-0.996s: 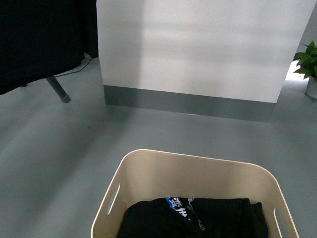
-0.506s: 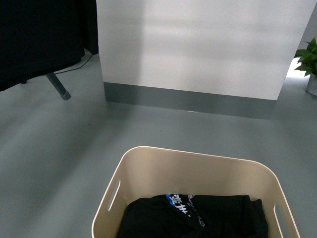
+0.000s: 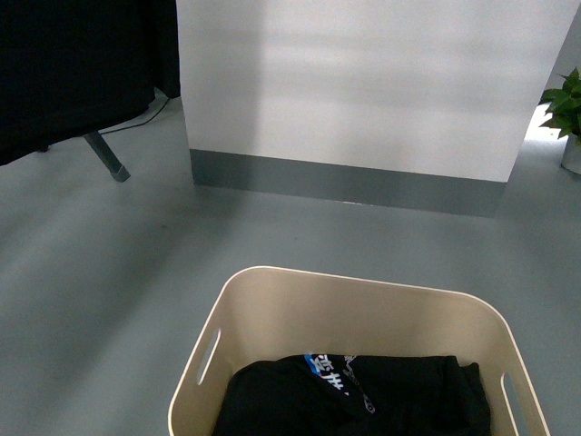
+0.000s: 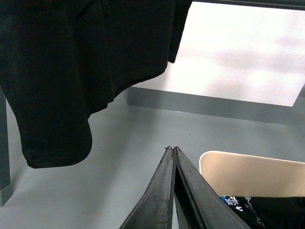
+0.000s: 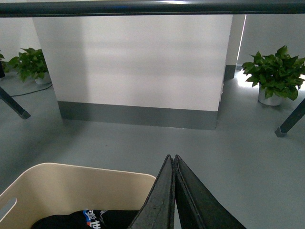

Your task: Move hamper under clothes hanger

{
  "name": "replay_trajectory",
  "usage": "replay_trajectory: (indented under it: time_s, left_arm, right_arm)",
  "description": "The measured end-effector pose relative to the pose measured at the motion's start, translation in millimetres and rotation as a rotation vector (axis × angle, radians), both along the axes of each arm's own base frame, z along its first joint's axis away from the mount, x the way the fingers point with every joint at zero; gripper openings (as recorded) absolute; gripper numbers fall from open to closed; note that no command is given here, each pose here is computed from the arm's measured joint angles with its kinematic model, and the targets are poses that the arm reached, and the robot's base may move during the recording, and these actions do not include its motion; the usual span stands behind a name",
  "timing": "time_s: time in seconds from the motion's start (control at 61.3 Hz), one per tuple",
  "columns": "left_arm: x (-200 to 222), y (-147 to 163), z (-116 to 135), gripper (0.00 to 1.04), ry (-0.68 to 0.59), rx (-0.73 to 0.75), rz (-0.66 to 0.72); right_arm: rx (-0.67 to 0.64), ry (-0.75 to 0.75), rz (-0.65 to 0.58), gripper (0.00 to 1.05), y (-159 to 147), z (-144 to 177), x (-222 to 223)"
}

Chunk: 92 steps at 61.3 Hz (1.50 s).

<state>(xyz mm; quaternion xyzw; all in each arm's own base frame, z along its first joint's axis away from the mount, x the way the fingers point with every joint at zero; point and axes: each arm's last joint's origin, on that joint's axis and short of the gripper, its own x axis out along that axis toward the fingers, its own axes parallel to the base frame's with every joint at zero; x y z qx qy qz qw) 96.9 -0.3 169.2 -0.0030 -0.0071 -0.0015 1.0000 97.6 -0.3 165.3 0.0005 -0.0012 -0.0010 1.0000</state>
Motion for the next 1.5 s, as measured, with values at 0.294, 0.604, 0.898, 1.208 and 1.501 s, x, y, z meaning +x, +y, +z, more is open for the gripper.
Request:
replay_trajectory:
  time_s: [0.294,0.604,0.898,1.208,1.501]
  left_arm:
    - [0.0,0.0,0.0,0.38,0.0,0.0,0.0]
    - [0.0,0.0,0.0,0.91,0.0,0.0,0.0]
    - [0.0,0.0,0.0,0.98,0.0,0.0,0.0]
    - [0.0,0.0,0.0,0.98,0.0,0.0,0.0]
    - [0.0,0.0,0.0,0.98,0.0,0.0,0.0]
  right_arm:
    - [-0.001,0.0,0.0,0.24,0.0,0.0,0.0]
    - [-0.001,0.0,0.0,0.77,0.0,0.0,0.0]
    - [0.0,0.0,0.0,0.97,0.0,0.0,0.0]
    - [0.0,0.0,0.0,0.97,0.0,0.0,0.0]
    - [0.0,0.0,0.0,0.97,0.0,0.0,0.0]
